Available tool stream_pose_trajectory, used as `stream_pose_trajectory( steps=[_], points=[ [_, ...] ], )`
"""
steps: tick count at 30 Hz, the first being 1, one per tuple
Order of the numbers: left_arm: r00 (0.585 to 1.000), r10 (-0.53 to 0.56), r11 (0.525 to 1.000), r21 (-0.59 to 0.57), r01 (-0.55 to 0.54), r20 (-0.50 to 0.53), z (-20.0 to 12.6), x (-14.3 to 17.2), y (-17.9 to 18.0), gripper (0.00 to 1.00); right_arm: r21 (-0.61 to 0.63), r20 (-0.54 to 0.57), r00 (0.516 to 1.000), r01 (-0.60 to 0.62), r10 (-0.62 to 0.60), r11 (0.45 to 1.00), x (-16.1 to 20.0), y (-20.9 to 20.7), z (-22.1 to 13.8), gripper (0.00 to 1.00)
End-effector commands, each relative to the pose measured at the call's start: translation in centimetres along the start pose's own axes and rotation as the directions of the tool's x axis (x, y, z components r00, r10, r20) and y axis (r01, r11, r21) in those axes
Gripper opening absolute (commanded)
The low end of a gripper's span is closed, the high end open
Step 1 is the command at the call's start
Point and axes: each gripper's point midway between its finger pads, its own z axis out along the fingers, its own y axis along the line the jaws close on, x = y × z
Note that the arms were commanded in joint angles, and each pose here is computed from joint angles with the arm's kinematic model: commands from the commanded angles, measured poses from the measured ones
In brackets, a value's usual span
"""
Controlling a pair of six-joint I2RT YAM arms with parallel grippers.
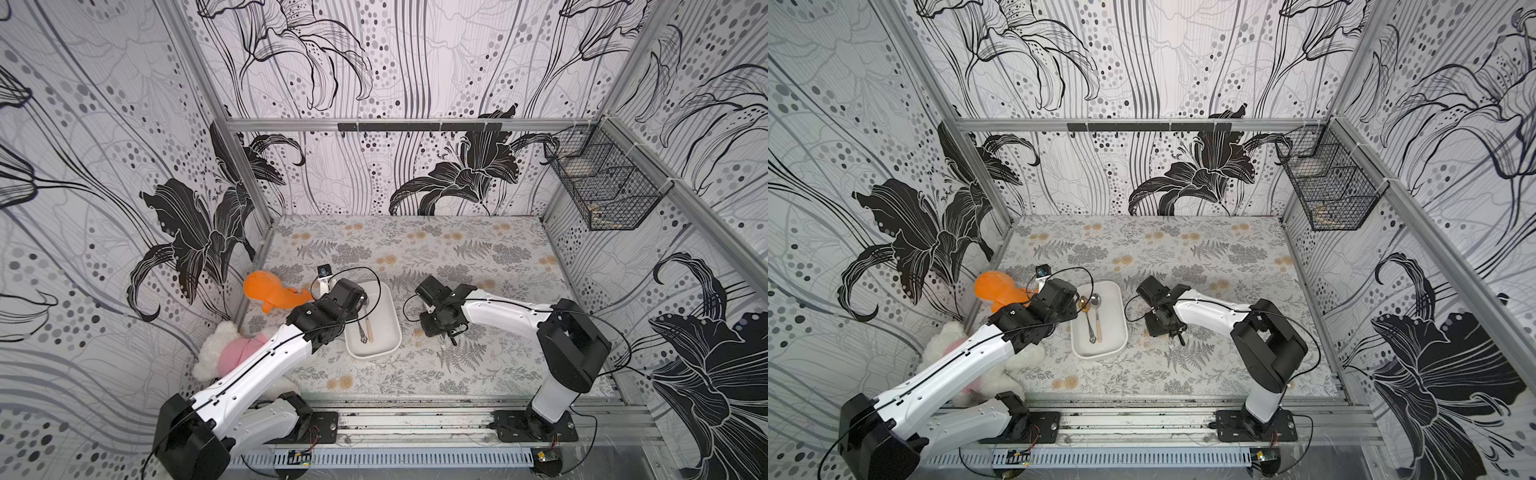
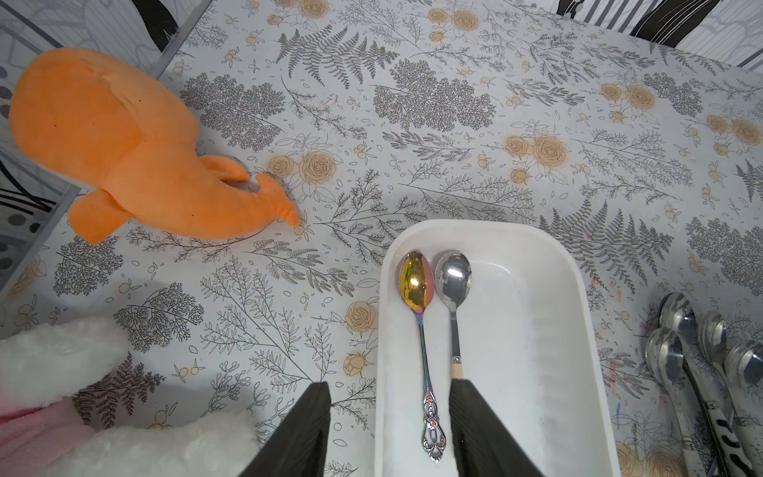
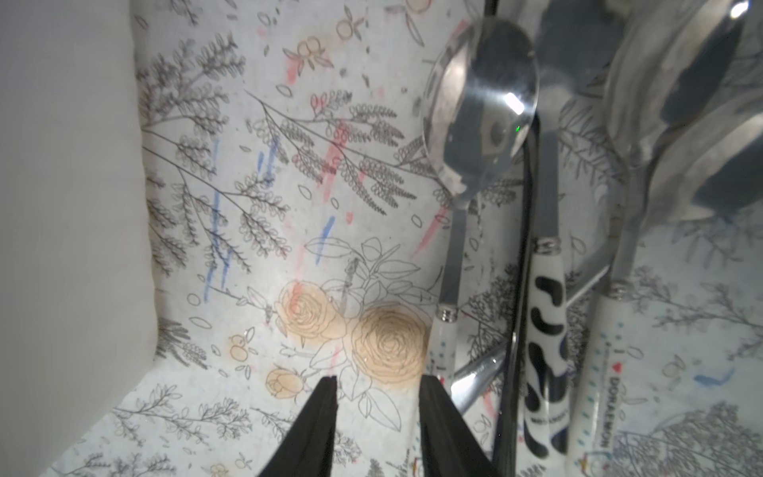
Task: Put the spoon into the storage box
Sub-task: Pick up the spoon from the center of the board.
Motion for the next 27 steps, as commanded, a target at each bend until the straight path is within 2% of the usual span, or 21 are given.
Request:
stream_pose_trajectory(
  steps=[1,17,27],
  points=[
    [1.0,0.009,1.0,-0.009,-0.008,0.023,0.0,-0.2,0.5,0.53,0.068,-0.061,0.998,-0.024,0.028,0.997,2.0,-1.1,0.6,0.38],
    [0.999,0.003,1.0,-0.016,-0.002,0.036,-0.2,-0.4,0.7,0.53,0.149,-0.084,0.996,-0.018,0.031,0.989,2.5,-2.4,2.7,0.36],
    [0.999,0.0,1.0,-0.012,0.001,0.036,-0.2,-0.5,0.7,0.53,0.146,-0.09,0.995,-0.03,0.043,0.989,2.8,-2.4,3.6,0.24]
  ],
)
